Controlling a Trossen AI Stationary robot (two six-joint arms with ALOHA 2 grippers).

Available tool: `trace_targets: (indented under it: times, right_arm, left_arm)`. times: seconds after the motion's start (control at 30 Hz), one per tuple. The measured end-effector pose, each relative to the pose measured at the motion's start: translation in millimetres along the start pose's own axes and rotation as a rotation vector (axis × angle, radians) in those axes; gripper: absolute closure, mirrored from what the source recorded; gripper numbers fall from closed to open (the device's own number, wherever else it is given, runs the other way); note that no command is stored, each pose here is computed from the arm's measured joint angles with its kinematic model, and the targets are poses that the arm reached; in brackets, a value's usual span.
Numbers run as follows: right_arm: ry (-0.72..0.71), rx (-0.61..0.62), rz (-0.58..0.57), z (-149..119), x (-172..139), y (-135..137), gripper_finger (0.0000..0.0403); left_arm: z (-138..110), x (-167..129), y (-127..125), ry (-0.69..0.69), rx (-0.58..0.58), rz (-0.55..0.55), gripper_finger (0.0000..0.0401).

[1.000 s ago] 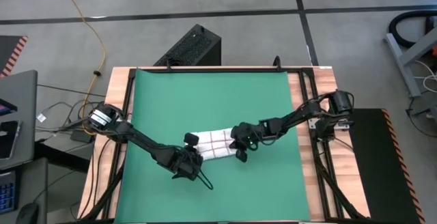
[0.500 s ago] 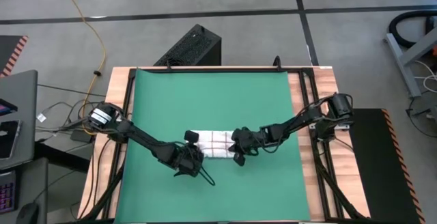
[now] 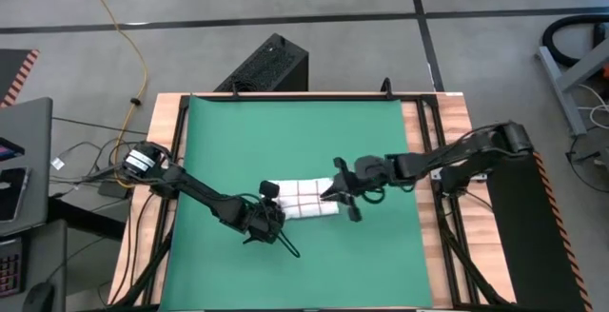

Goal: Roll towel
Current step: Roll the white stripe towel

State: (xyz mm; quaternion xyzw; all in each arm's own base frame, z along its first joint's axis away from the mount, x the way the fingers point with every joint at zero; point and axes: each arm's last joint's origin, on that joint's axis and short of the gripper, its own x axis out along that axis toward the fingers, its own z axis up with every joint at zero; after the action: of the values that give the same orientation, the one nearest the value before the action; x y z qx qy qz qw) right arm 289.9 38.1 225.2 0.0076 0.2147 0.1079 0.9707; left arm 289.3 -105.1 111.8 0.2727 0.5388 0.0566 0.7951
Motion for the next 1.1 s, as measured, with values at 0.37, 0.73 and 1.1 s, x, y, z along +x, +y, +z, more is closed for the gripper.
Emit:
trace_targets:
  times: [0.37, 0.73, 1.1]
  right_arm:
    - [0.165, -0.437, 0.064, -21.0, 6.9, 30.3, 0.0186]
    - [0.312, -0.414, -0.074, -56.1, 44.3, 16.1, 0.0168]
    - [0.387, -0.406, -0.046, -67.5, 44.4, 20.9, 0.017]
  left_arm:
    - [-0.2, 0.7, -0.4, -0.012, 0.037, -0.01, 0.0401]
    - [0.2, 0.8, -0.5, -0.016, 0.042, -0.016, 0.0401]
    - [0.6, 0.7, -0.6, -0.021, 0.038, -0.018, 0.0401]
